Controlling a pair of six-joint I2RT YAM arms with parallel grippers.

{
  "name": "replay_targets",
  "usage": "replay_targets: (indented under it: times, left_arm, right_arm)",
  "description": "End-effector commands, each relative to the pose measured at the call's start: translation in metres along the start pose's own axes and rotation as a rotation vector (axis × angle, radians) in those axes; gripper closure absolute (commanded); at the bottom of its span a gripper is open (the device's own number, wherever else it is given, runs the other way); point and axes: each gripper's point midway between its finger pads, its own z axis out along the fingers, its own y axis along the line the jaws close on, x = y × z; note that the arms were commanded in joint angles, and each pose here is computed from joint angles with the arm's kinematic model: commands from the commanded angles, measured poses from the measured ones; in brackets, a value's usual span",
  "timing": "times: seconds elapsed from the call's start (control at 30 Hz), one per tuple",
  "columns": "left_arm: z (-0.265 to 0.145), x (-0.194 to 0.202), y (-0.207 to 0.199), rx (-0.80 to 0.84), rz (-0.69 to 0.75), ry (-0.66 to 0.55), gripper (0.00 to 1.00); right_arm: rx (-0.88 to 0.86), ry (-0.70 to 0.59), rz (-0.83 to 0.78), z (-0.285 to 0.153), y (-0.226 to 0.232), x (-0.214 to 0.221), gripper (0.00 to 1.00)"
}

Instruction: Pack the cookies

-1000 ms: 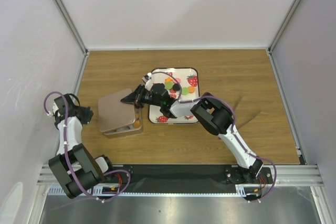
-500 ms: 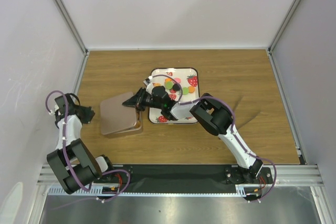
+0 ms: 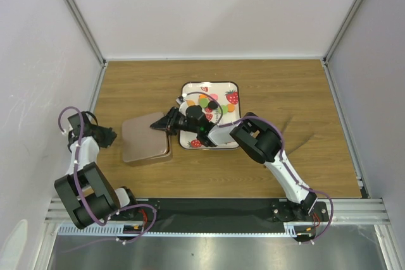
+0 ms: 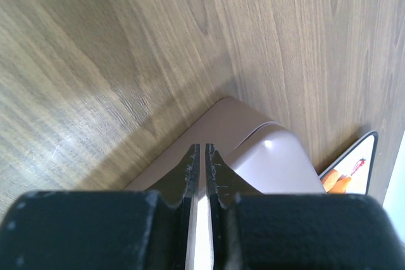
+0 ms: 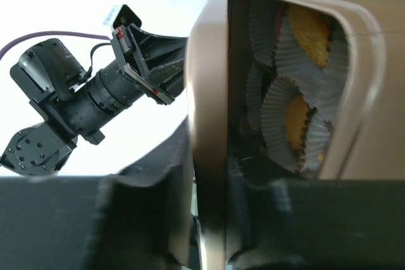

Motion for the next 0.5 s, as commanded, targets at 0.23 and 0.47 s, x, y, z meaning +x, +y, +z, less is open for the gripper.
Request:
replay_targets:
  times: [0.23,0.47]
  left_arm:
    - [0.007,0.003,-0.011,0.046,0.055,0.008,0.87]
    - [0.008,0.006,-0.011,0.045,0.065,0.014,0.86]
  right_arm:
    - [-0.099,-0.075,-0.040,-0.023,0.045,-0.029,0.69]
    - [-0.081,-0.101,-0.042,-0.038,0.039,-0.040,0.67]
